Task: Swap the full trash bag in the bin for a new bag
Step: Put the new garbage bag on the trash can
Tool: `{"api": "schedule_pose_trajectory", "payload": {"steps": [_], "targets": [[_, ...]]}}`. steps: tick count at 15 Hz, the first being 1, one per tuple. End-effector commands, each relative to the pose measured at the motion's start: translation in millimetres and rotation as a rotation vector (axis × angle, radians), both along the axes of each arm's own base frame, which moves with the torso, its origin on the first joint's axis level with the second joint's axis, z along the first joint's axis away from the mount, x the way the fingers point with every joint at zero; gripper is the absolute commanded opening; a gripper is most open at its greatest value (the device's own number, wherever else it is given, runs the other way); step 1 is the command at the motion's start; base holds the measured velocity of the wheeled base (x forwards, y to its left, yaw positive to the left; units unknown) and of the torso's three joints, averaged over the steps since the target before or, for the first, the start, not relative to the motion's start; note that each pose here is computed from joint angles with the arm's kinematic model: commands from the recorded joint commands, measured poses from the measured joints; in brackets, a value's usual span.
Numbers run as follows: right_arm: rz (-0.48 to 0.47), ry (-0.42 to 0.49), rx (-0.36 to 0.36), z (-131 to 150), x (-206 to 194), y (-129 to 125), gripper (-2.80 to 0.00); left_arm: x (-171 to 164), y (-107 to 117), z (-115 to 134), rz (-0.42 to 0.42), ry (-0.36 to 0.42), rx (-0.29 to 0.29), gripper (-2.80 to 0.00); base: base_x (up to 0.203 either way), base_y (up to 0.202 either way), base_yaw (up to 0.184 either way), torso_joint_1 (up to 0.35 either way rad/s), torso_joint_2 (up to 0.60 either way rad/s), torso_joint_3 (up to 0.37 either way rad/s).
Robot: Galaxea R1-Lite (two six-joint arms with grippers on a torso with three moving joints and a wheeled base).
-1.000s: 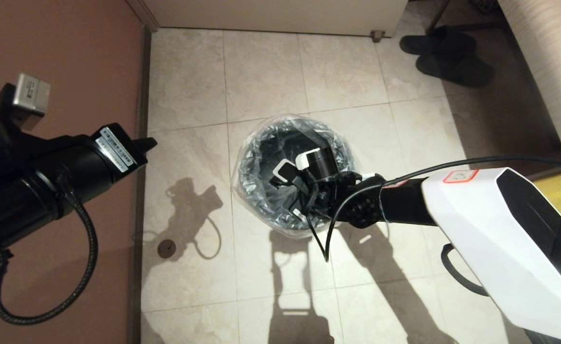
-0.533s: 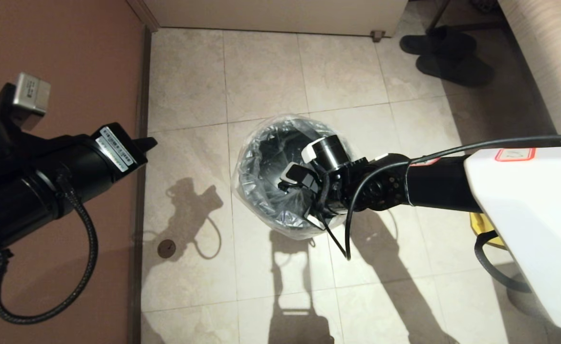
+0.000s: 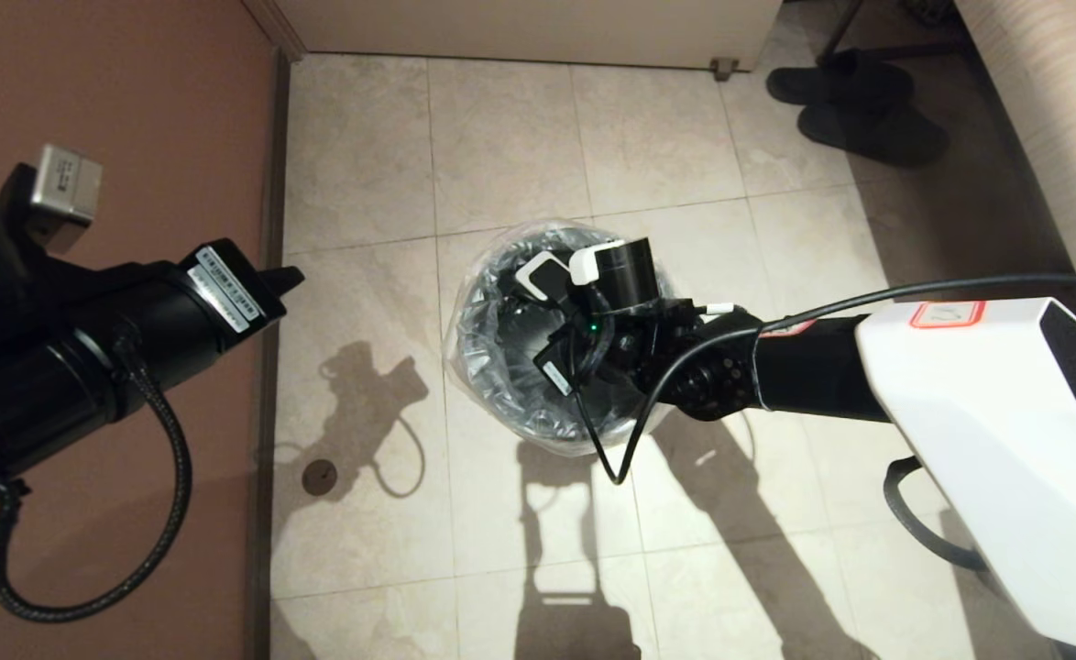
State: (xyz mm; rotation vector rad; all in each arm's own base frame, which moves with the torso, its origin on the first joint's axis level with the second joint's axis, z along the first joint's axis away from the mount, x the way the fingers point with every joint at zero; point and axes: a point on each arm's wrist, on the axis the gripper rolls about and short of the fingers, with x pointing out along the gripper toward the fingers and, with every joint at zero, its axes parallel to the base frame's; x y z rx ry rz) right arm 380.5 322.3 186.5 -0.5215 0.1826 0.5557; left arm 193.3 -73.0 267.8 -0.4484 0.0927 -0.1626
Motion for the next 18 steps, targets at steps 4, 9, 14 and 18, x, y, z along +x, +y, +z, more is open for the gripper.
{"api": "schedule_pose_trajectory", "payload": {"steps": [4, 9, 14, 18], "targets": [[0.024, -0.068, -0.063, -49.3, 22.2, 13.5, -2.8, 4.4, -1.4, -4.2, 0.005, 0.016, 0.006, -2.8, 0.0, 0.0, 0.0, 0.0, 0.0, 0.0], [0.046, -0.107, -0.076, -59.5, 32.6, 11.8, -2.8, 7.3, -2.5, -6.9, 0.005, 0.01, 0.003, -2.8, 0.0, 0.0, 0.0, 0.0, 0.0, 0.0], [0.04, -0.144, -0.041, -33.9, 27.4, 7.4, -2.8, 5.8, -1.9, -7.2, 0.006, 0.001, 0.005, -2.8, 0.0, 0.0, 0.0, 0.0, 0.0, 0.0], [0.012, -0.167, 0.087, 21.2, 9.2, -5.5, -2.8, 7.8, -0.6, -8.0, -0.027, -0.002, 0.013, -2.8, 0.0, 0.0, 0.0, 0.0, 0.0, 0.0]]}}
